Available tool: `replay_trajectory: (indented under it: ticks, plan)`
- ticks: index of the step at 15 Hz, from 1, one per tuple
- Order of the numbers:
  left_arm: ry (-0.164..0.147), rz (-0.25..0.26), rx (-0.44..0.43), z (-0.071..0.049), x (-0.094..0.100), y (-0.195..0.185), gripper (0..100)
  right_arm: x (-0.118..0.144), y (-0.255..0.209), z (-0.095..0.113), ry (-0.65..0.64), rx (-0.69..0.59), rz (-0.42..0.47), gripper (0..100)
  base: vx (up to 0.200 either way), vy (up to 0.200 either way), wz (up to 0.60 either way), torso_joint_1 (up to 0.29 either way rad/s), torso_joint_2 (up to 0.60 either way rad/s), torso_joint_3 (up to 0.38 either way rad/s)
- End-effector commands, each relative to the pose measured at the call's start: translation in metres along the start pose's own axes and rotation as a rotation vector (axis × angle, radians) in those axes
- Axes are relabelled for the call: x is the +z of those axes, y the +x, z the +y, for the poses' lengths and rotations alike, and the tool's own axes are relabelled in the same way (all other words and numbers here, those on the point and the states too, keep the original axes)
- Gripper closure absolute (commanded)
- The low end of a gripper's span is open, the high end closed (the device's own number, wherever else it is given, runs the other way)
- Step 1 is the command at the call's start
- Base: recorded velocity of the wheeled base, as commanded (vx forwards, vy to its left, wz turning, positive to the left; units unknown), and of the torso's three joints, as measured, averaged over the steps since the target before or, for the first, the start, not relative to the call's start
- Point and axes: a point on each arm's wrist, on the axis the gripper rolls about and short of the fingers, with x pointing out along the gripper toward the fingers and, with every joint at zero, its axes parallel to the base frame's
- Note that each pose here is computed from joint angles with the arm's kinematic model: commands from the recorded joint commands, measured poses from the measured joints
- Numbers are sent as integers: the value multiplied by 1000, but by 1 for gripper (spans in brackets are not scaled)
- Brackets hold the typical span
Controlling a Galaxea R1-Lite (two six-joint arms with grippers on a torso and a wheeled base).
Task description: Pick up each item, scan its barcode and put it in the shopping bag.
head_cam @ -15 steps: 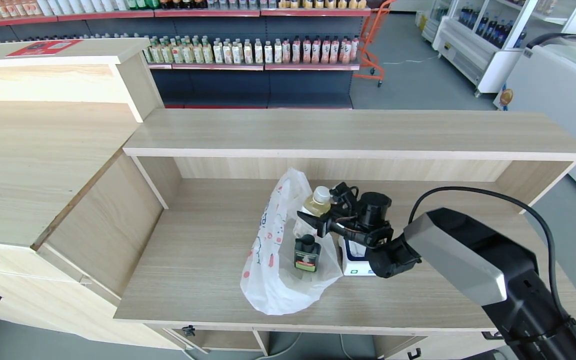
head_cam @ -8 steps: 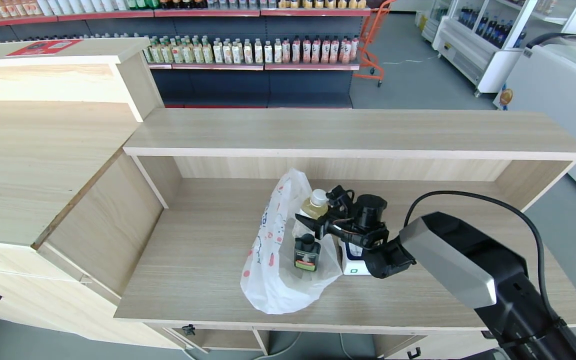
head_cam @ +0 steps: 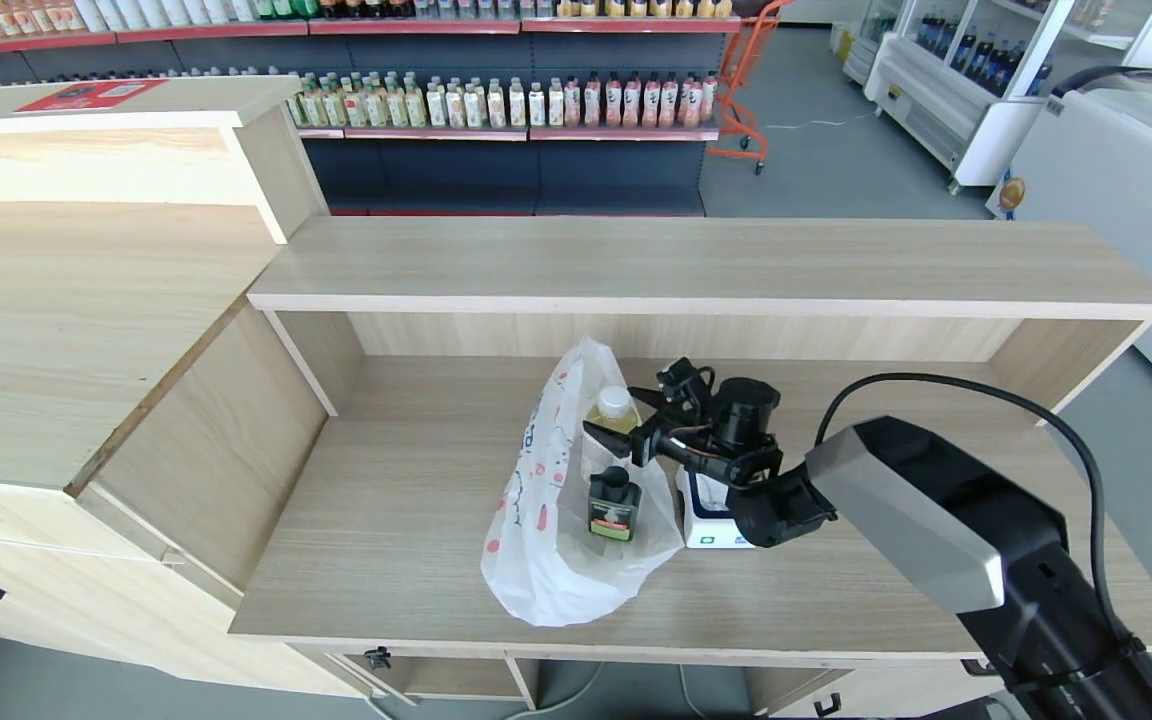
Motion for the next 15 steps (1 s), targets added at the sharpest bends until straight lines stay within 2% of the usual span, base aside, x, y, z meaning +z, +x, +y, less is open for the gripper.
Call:
replay_trajectory:
  ticks: [1, 7, 11, 13, 15]
  plan:
    - [-1, -1, 0, 0, 0, 0, 0, 16, 0, 1, 12, 2, -19, 0, 0, 0, 0, 0, 0, 0]
    - [-1, -1, 0, 0, 0, 0, 0, 64, -27, 3, 165, -16, -31, 0, 0, 0, 0, 0, 0, 0]
    - [-1, -1, 0, 0, 0, 0, 0, 123, -60, 14, 310, -18, -79, 0, 0, 0, 0, 0, 0, 0]
    - [-1, -1, 0, 0, 0, 0, 0, 154, -88, 24, 344, -27, -88, 0, 0, 0, 0, 0, 0, 0]
    - [-1, -1, 0, 0, 0, 0, 0, 178, -140, 32, 321, -80, -71, 0, 0, 0, 0, 0, 0, 0]
